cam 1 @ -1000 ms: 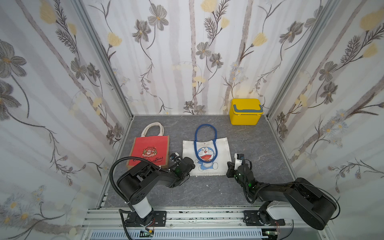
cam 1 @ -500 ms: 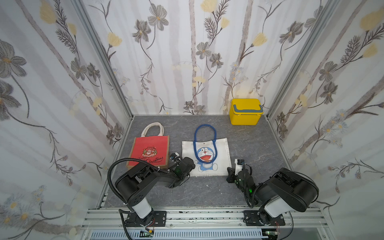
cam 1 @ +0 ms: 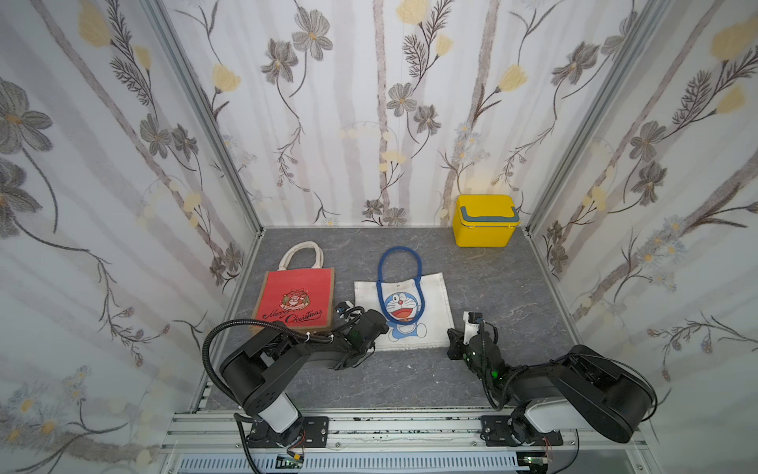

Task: Put away the canvas bag
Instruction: Press the canvas bag at the center of the board.

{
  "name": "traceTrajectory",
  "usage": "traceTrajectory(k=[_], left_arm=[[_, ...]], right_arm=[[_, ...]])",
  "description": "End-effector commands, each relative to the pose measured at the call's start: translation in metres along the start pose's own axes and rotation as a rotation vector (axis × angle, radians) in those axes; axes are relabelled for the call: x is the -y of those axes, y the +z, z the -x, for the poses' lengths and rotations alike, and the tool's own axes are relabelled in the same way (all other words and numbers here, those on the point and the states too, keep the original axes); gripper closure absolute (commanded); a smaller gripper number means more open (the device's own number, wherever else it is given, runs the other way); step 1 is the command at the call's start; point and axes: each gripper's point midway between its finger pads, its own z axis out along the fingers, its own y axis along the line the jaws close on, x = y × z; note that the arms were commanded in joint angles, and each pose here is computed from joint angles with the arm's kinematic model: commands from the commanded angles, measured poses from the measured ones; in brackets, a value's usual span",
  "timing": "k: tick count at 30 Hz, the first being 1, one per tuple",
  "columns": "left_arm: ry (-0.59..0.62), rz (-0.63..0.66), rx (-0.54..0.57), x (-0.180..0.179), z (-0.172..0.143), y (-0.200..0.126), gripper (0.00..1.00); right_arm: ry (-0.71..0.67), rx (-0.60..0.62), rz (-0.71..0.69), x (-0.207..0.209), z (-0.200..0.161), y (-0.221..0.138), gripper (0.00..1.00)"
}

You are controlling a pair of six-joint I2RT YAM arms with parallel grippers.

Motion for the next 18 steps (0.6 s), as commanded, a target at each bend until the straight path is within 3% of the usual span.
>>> traceTrajectory(k=[1,13,16,18], left_arm=[[0.041,0.125,0.005,-0.03,-0.002,0.0,0.56],[0.16,0.127,0.112,-0.001,0.014,-0.024,0.56],[0.247,0.136,0.181,0.015,0.017,-0.039,0.56],[0.276,0.154,0.185,0.016,0.016,-0.039,0.53]], right_arm=[[-0.026,0.001,-0.036,0.004,0.005,-0.002,0.88],[-0.139,0.09,-0.003,-0.015,0.046,-0.019,0.78],[-0.197,0.111,0.02,-0.022,0.054,-0.022,0.67],[-0.226,0.117,0.041,-0.028,0.058,-0.022,0.48]])
